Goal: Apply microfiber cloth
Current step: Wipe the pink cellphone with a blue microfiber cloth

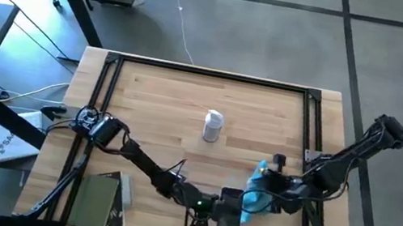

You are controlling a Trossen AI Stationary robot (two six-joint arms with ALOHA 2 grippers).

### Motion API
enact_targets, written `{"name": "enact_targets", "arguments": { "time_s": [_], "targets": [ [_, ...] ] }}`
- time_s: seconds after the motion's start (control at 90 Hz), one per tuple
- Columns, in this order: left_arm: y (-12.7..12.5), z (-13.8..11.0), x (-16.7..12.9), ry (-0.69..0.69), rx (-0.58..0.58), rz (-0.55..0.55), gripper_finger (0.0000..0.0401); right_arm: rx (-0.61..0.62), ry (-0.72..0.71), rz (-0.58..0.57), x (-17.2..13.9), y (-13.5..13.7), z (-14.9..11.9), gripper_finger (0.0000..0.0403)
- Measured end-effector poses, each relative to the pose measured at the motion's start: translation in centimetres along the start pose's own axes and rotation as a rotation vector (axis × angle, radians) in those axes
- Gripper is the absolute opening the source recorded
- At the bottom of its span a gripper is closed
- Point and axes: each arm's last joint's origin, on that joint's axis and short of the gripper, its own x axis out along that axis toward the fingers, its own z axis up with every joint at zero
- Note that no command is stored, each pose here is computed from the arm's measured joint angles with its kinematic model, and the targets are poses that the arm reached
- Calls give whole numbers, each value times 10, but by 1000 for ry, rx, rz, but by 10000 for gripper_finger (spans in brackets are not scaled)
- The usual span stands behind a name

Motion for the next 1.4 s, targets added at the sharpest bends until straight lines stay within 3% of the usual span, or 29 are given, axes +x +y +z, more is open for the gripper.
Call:
{"name": "enact_targets", "arguments": {
  "time_s": [0.189, 0.5, 0.667, 0.8, 1.022, 1.256, 1.4],
  "targets": [
    [-4, -6, 2, 29, -200, -7, 11, 87, 115, -201, -4, -13, -20, 0],
    [-8, -16, 4, 144, -795, 10, 11, 214, 235, -507, -7, -48, -30, 0],
    [-11, -18, 1, 373, -887, 35, 11, 226, 222, -632, -3, -67, -24, 0],
    [-13, -8, -11, 441, -943, -58, 11, 221, 228, -696, 2, -82, -19, 0],
    [10, -18, -43, 576, -1193, -262, 11, 212, 259, -708, 19, -98, -16, 0],
    [36, -44, -98, 766, -1414, -477, 11, 253, 180, -585, 46, -103, -11, 1],
    [36, -61, -141, 946, -1493, -583, 11, 321, 143, -515, 63, -106, -18, 1]
  ]
}}
